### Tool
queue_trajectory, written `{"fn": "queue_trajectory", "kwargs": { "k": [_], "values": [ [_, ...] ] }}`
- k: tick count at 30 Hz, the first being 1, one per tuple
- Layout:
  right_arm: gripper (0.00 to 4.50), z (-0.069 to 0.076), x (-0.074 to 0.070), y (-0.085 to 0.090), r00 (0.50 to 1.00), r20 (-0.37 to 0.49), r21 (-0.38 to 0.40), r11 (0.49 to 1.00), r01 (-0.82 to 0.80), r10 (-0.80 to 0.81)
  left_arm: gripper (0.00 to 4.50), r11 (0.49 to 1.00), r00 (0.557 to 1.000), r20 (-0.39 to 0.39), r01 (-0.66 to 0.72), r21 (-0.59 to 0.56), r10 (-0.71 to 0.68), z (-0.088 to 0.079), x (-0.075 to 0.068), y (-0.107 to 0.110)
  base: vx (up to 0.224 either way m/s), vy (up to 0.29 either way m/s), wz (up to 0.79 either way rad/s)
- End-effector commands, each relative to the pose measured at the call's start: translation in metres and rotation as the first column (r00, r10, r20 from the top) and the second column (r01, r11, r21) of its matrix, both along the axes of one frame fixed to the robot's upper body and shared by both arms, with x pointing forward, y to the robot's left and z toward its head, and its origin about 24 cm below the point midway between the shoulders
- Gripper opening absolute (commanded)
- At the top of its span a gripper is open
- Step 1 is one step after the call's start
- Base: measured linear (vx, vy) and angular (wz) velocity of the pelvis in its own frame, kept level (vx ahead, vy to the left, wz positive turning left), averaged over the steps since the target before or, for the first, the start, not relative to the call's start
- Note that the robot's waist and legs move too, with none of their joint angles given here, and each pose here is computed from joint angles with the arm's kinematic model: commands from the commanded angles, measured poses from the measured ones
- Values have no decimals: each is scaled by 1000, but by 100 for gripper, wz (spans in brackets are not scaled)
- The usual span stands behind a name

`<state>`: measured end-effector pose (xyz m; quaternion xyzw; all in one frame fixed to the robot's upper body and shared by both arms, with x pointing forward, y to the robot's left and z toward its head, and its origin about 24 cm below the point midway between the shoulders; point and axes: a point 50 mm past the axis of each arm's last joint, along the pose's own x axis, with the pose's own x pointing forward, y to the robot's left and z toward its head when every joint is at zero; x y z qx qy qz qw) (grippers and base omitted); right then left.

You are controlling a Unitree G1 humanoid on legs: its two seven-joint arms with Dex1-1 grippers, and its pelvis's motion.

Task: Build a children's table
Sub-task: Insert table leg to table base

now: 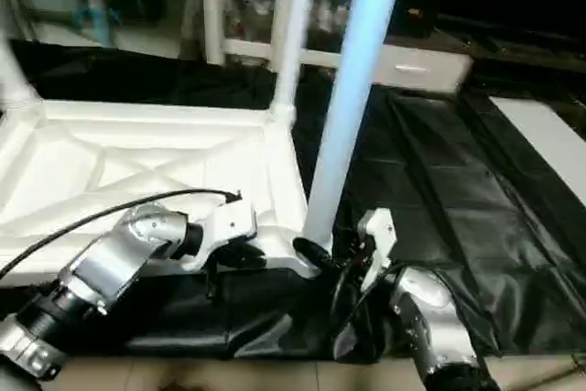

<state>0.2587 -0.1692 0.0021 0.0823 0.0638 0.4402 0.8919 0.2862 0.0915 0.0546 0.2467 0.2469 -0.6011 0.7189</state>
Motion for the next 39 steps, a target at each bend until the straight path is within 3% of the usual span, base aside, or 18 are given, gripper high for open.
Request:
{"fn": "queue_trajectory", "kwargs": {
  "k": [1, 4, 7, 12, 19, 24, 28, 30, 34, 39],
  "values": [
    [257, -33, -13, -28, 967, -180, -87, 982, 168, -181, 0, 998, 999, 13, 48, -32, -48, 7, -2, -6, 71, 11, -50],
    [257, -25, -5, -31, 957, -181, -17, 973, 229, -228, 0, 999, 999, 23, 42, -27, -41, 6, -1, -5, 38, 30, -23],
    [257, 1, 10, -34, 967, -149, 141, 963, 228, -207, 0, 999, 998, 50, 37, -4, -37, 3, 1, -3, 0, 0, 0],
    [256, 24, 15, -39, 983, -132, 258, 953, 160, -129, 0, 1000, 998, 63, 30, 2, -30, 2, 4, -1, 0, 0, 0],
    [256, 24, 11, -40, 985, -156, 284, 951, 121, -79, 0, 1000, 996, 81, 22, 4, -22, 0, 6, -2, 7, -1, 1],
    [256, 38, 12, -42, 987, -157, 346, 934, 94, -41, 0, 1000, 996, 85, 23, -1, -23, -2, 4, -1, 0, 0, 0],
    [256, 56, 13, -48, 987, -155, 439, 898, 30, 43, 0, 999, 995, 104, 5, -31, -2, -1, 6, -2, 0, 0, 0],
    [256, 64, 12, -49, 985, -150, 475, 880, -5, 86, 44, 999, 995, 103, 0, -41, 4, 0, 7, -3, 0, 0, 0],
    [256, 81, 10, -52, 975, -141, 550, 833, -67, 172, 66, 999, 996, 90, -1, -40, 5, 0, 7, -3, 0, 0, 0],
    [256, 85, 10, -48, 970, -146, 534, 841, -89, 195, 112, 997, 994, 101, -27, -74, 35, 4, 10, -2, 0, 0, 0]
  ]
}}
